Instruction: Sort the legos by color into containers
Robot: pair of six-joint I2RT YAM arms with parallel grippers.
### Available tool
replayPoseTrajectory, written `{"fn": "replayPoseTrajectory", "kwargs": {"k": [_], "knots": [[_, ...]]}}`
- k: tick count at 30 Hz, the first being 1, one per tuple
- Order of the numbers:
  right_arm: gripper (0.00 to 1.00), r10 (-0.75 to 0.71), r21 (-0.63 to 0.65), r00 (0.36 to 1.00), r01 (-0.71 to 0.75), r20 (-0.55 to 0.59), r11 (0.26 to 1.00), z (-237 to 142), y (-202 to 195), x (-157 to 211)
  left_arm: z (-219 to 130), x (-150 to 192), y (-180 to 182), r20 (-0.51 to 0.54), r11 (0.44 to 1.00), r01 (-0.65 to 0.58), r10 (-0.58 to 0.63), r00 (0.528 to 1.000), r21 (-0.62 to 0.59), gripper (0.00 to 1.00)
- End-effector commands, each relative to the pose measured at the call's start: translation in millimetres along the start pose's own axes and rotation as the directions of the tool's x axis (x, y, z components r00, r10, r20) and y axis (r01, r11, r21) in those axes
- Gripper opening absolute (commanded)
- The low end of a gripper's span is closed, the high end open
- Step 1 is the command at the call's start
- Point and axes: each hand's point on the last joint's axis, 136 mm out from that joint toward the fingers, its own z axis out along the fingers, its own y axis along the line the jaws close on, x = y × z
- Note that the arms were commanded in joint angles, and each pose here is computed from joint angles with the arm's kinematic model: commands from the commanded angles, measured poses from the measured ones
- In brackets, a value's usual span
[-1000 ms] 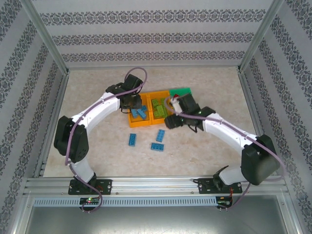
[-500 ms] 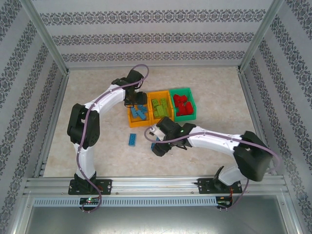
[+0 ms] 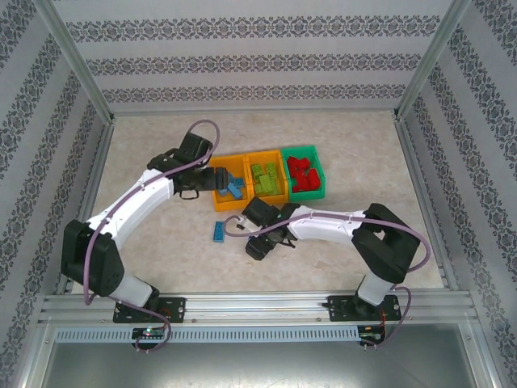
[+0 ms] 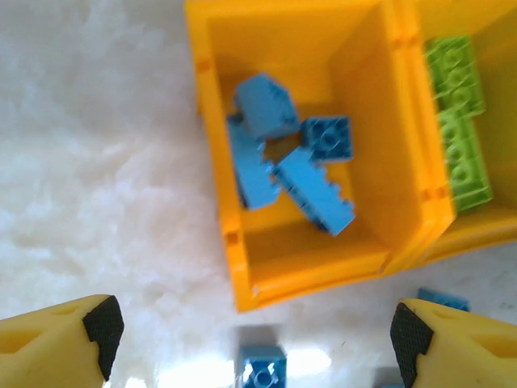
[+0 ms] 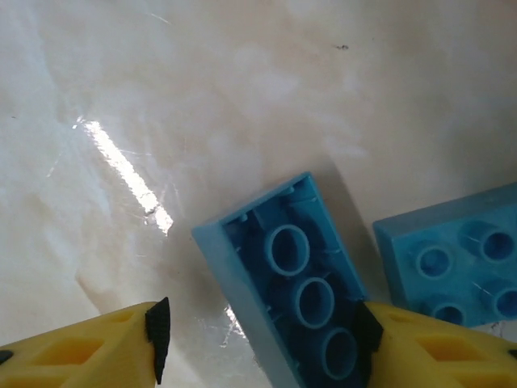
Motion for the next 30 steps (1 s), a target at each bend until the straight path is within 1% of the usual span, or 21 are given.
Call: {"fn": "replayPoseTrajectory", "kwargs": {"k": [1,4,8,10,16,20,25,28,30], "knots": [[0.63,-0.038,0.046,0.997,0.041,-0.06,0.998,5,-1,7,8,26,18,-0.046,0.998,0.045,-0.046,0.998,-0.041,0.88],[0.58,-0.028,0.064,0.997,0.032,-0.07,0.997,8,-2,7,10,43,22,-0.064,0.997,0.066,-0.067,0.996,-0.029,0.88],[0.43,-0.04,0.074,0.998,0.043,-0.041,0.996,4,2,-1,11,62,30,-0.085,0.996,0.076,-0.08,0.993,-0.041,0.88],[0.37,-0.05,0.083,0.999,0.051,-0.02,0.995,-3,5,-6,11,69,33,-0.095,0.996,0.081,-0.085,0.992,-0.041,0.88],[0.25,-0.017,0.054,0.993,0.011,0.113,0.998,-38,6,-30,13,87,37,-0.117,0.997,0.07,-0.074,0.99,-0.036,0.86],[0.2,0.068,-0.019,0.973,-0.066,0.221,0.998,-68,-5,-55,20,103,31,-0.152,0.999,0.037,-0.04,0.987,-0.022,0.85],[0.2,0.191,-0.108,0.914,-0.162,0.359,0.981,-105,-33,-99,29,120,24,-0.178,1.0,0.019,-0.02,0.984,-0.006,0.84],[0.19,0.274,-0.145,0.877,-0.235,0.394,0.961,-116,-57,-129,35,128,12,-0.194,1.0,-0.011,0.013,0.981,0.013,0.85],[0.2,0.321,-0.156,0.865,-0.281,0.386,0.947,-113,-72,-145,40,131,4,-0.199,0.999,-0.028,0.031,0.979,0.018,0.84]]}}
